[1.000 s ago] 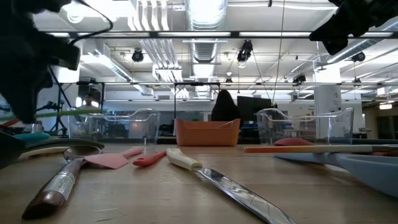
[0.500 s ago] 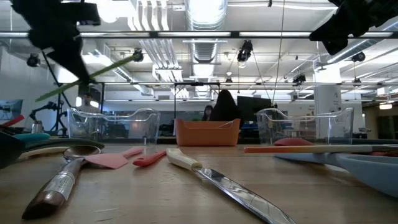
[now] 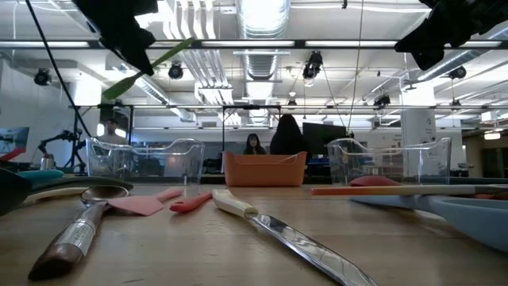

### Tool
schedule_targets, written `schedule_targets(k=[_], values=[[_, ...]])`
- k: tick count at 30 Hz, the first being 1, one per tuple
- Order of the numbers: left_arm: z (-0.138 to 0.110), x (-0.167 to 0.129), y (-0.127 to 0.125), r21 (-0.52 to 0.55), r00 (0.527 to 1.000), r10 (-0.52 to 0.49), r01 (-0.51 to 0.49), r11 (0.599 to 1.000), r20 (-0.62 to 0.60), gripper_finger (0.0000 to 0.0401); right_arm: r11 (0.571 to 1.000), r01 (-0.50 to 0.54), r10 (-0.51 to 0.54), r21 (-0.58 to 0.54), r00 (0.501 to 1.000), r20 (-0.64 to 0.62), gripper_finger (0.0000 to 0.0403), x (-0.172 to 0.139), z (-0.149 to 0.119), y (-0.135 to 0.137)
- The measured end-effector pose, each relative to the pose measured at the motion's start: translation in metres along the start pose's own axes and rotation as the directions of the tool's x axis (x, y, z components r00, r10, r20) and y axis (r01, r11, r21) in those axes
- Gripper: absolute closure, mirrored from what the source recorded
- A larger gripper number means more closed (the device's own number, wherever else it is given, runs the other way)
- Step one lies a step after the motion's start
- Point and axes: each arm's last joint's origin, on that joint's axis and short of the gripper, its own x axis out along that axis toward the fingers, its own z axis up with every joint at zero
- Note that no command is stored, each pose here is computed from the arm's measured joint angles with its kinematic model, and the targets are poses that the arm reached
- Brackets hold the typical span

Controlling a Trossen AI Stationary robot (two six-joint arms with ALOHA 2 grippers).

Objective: Pick & Place Kitchen Items
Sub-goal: Put the green spatula into the left transparent bin

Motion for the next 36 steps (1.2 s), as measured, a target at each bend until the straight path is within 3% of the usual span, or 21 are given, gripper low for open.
schedule_targets(k=[9, 19, 26, 36], values=[[0.012, 0.038, 0.031, 0.087, 0.984, 0.143, -0.134, 0.987, -0.105, 0.0369, 1.0, 0.0, 0.0, 0.0, 1.0, 0.0, 0.0394, 0.0, 0.0, 0.0], [0.02, 0.088, 0.076, 0.162, 0.98, -0.049, 0.081, 0.983, -0.195, 0.0369, 1.0, 0.0, 0.0, 0.0, 1.0, 0.0, 0.0394, 0.0, 0.0, 0.0], [0.006, 0.111, 0.108, 0.106, 0.943, -0.194, 0.23, 0.968, -0.27, 0.0369, 1.0, 0.0, 0.0, 0.0, 1.0, 0.0, 0.0394, 0.0, 0.0, 0.0], [-0.008, 0.152, 0.107, 0.11, 0.858, -0.242, 0.324, 0.94, -0.454, 0.0369, 1.0, 0.0, 0.0, 0.0, 1.0, 0.0, 0.0394, 0.0, 0.0, 0.0]])
